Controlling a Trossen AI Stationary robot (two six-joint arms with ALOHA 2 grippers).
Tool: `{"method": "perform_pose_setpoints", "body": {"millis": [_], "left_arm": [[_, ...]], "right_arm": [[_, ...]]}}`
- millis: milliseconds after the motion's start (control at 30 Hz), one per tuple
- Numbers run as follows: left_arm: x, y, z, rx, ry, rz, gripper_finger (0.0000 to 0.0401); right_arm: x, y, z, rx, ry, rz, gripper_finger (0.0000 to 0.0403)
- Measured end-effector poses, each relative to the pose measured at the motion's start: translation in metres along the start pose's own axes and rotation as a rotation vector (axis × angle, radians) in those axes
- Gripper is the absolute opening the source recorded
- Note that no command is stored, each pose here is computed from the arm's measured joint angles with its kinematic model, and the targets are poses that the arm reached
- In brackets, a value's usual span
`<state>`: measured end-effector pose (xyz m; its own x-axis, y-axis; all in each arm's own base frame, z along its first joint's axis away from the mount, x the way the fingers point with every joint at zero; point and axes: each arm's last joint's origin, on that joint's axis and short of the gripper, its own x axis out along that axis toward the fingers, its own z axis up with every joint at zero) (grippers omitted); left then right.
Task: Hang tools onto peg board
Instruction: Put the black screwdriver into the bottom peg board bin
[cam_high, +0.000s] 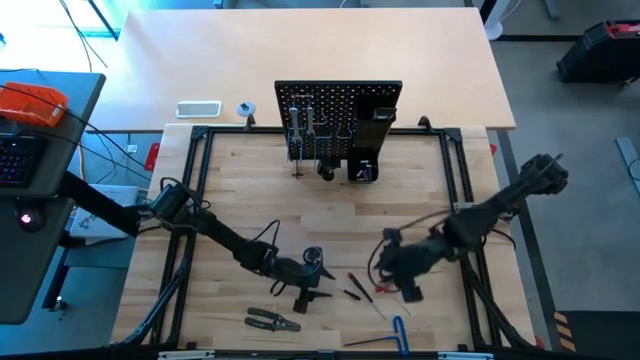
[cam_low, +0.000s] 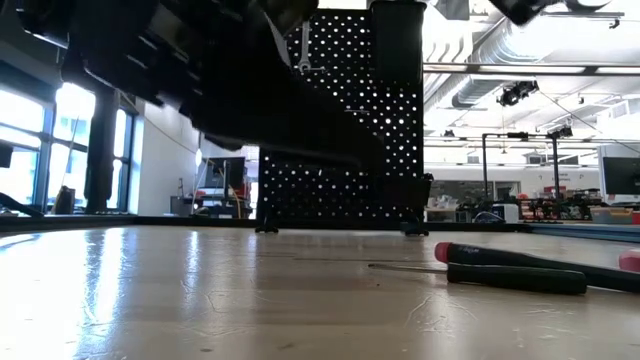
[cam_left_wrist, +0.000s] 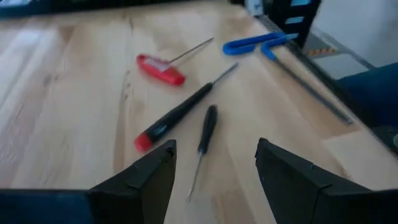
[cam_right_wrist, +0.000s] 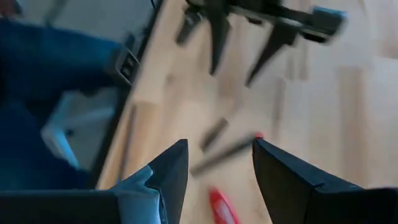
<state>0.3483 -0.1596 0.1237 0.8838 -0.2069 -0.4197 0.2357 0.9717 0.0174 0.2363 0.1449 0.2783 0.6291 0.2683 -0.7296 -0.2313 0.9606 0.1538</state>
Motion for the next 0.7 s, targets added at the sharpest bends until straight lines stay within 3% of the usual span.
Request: {"method": "perform_pose_setpoints", "body": {"millis": [267,467,700], "left_arm": [[0.002,0.012,0.004,0.003,-0.021,-0.072,0.0211],[0.003,0.017,0.004,-0.005,-0.023,-0.128,0.0211],[0.012,0.015,0.017,0.053,-0.074,-0.133,0.0211]], "right_arm": [[0.040,0.017,-0.053,0.098,-0.278,0.018,0.0174],[0.044,0.022,-0.075,0.156,-0.240,0.017,0.0174],[0.043,0.027,-0.079,0.137,-0.237,0.003,0.0174]]}}
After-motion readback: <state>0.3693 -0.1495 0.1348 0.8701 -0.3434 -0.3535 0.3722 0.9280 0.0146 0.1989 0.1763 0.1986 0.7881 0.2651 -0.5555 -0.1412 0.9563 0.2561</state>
